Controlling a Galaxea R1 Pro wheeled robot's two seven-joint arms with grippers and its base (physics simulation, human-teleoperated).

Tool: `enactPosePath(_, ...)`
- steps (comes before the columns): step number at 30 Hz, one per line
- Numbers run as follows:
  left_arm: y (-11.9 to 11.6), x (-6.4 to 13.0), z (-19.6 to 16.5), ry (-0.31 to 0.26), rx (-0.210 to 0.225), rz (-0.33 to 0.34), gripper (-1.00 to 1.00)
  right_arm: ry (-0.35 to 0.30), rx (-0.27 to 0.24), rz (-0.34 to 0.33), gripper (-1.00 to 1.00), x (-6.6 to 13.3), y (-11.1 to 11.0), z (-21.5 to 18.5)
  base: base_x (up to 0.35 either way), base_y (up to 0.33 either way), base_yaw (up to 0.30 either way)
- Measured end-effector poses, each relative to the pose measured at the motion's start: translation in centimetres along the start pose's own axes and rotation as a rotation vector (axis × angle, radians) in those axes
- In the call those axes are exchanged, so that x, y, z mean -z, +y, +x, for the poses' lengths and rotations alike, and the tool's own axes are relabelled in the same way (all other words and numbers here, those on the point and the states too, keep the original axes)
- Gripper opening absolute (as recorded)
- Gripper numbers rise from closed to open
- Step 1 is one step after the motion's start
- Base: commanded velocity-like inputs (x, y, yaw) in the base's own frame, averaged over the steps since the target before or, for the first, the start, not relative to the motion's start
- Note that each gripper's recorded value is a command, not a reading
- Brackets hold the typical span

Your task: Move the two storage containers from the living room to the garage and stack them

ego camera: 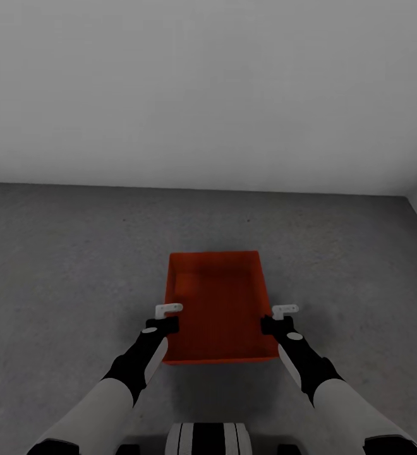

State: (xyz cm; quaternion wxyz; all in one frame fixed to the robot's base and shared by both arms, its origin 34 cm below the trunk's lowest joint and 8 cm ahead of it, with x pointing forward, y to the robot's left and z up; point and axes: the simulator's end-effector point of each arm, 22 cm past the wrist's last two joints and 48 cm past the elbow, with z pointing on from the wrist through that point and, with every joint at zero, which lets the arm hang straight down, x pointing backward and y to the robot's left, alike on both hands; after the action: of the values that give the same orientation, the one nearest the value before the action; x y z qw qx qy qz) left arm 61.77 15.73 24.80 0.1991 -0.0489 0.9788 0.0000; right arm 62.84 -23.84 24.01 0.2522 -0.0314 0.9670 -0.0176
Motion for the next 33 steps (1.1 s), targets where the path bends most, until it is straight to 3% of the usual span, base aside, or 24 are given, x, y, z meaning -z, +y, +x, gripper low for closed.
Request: enactPosePath(33,0.0,-1.3,1.0,0.002,0.001,0.000,-1.00,0.002,0.001,0.000,-1.00,-1.2,0.0,1.1,0.000,0.000,0.000)
